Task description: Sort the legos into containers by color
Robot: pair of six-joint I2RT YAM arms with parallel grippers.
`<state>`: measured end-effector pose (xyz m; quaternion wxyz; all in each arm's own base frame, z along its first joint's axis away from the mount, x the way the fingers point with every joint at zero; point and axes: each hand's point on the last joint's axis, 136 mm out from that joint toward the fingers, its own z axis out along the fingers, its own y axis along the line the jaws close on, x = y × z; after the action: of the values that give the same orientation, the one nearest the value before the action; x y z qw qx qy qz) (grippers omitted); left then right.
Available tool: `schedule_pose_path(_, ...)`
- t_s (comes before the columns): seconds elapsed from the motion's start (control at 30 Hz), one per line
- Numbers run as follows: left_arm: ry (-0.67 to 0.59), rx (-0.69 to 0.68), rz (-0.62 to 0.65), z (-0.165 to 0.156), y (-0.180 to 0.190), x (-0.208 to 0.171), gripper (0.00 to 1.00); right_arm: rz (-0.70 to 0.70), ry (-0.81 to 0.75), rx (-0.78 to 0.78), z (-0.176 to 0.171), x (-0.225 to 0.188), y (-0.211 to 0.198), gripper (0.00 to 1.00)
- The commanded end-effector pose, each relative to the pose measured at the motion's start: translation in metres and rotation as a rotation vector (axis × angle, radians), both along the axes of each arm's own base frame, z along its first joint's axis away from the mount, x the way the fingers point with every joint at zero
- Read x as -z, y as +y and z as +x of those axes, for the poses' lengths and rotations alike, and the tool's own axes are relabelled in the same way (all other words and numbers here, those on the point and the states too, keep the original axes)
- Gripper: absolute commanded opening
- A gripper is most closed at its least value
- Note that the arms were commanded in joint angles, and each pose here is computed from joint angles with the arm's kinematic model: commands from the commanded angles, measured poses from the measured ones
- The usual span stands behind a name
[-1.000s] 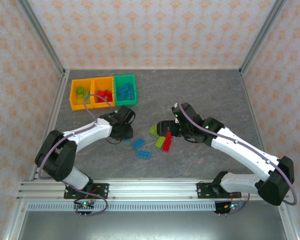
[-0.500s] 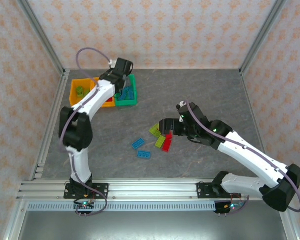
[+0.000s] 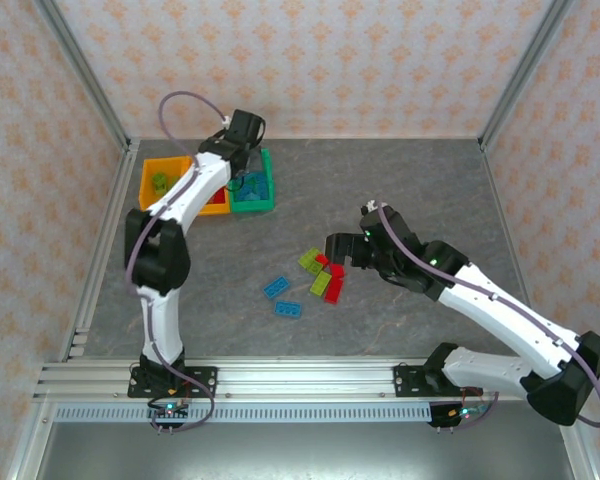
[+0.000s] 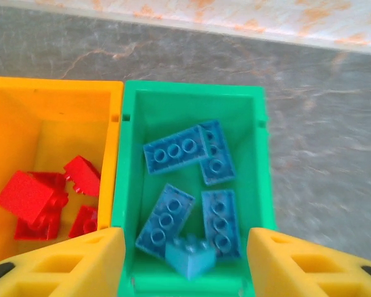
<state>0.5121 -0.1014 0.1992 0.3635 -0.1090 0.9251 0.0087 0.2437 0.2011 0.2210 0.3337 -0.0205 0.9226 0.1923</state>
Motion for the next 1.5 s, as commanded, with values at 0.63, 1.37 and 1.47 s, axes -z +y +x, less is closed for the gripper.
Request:
schedule_pose_path(0.63, -0.105, 0.754, 0.062, -0.259, -0.043, -0.056, 0.65, -0.234, 0.344, 0.071, 0.041, 0.154, 0.007, 0.57)
schedule_pose_path(1.37, -0.069, 0.715, 0.159, -0.26, -0.024, -0.042, 0.8, -0.301, 0.427, 0.07, 0.05, 0.202, 0.015, 0.37)
schedule_pose_path(1.47, -0.119, 0.789, 0.104, -0.269, -0.037, -0.051, 0.89, -0.269, 0.378, 0.077, 0.054, 0.182, 0.016, 0.31)
